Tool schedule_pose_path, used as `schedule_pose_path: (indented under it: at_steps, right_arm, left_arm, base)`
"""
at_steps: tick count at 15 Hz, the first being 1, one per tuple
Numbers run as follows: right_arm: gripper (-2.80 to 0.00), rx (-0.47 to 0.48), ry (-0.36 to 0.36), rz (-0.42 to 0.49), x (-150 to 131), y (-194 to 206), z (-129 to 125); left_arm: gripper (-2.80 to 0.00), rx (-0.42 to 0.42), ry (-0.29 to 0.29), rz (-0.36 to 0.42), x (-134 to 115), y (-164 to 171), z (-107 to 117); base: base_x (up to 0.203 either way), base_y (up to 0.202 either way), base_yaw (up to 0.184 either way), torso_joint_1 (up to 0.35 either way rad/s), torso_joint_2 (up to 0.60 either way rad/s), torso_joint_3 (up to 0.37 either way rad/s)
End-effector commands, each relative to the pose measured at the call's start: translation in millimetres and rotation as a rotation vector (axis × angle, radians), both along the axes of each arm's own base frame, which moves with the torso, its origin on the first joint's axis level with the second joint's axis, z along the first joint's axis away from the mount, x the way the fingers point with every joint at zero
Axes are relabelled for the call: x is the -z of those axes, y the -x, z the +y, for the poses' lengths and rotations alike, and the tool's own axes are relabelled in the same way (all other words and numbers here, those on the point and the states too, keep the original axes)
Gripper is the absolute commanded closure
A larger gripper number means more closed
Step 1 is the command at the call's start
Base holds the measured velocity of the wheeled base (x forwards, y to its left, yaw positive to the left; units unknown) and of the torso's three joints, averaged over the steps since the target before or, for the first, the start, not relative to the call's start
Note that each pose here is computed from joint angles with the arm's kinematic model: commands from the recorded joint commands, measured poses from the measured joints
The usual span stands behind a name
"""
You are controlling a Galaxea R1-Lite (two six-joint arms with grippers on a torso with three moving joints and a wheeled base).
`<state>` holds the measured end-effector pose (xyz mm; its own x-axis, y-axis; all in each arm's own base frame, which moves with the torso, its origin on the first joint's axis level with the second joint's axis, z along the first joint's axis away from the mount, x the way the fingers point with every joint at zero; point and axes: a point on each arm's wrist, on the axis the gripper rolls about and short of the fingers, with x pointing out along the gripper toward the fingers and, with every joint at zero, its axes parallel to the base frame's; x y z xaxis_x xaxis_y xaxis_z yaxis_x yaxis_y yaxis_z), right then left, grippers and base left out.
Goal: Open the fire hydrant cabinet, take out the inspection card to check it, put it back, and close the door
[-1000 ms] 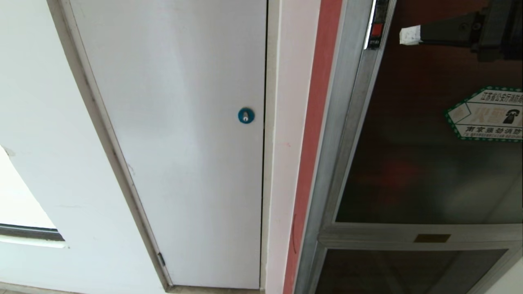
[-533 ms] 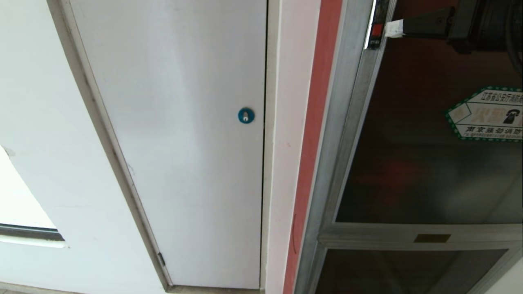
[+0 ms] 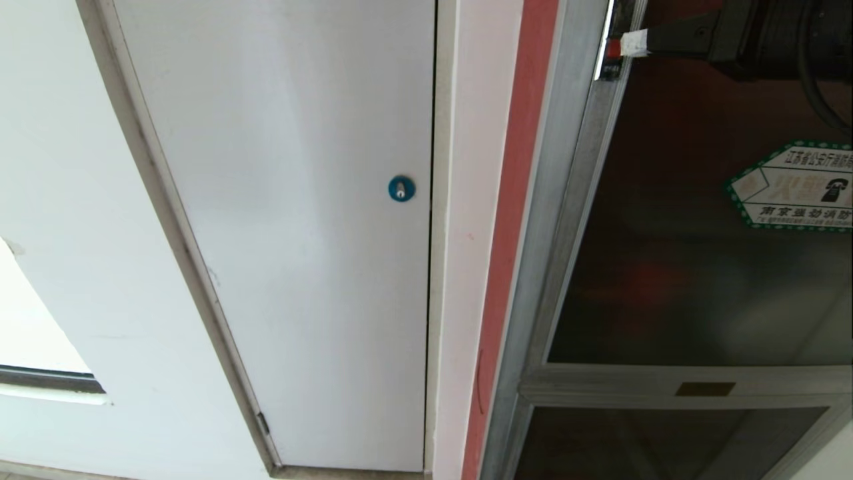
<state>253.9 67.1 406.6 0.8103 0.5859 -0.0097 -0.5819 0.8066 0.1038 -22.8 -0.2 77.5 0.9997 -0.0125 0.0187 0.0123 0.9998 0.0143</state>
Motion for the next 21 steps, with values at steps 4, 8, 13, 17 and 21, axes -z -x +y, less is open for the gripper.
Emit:
schedule_pose_path:
  at_steps: [4, 8, 13, 17, 21]
  right_arm:
    - [0.00, 0.045, 0.040, -0.013, 7, -13, 1]
    - [0.00, 0.044, 0.038, -0.030, 6, -16, 2]
    - [0.00, 0.068, 0.038, -0.028, 6, -21, 2]
    - [0.00, 0.077, 0.041, -0.018, 8, -23, 2]
    - [0.00, 0.088, 0.045, -0.005, 12, -26, 3]
  left_arm:
    - [0.00, 0.001, 0.000, 0.014, 4, -1, 0]
    - [0.00, 0.000, 0.000, 0.013, 4, -1, 0]
    - [0.00, 0.000, 0.000, 0.013, 4, -1, 0]
    - [0.00, 0.000, 0.000, 0.014, 4, -1, 0]
    - [0.00, 0.001, 0.000, 0.013, 4, -1, 0]
  base:
    - [0.000, 0.000, 0.000, 0.000, 0.00, 0.000]
    - [0.000, 0.000, 0.000, 0.000, 0.00, 0.000]
    - [0.000, 0.000, 0.000, 0.000, 0.00, 0.000]
    - [0.000, 0.000, 0.000, 0.000, 0.00, 0.000]
    - [0.000, 0.000, 0.000, 0.000, 0.00, 0.000]
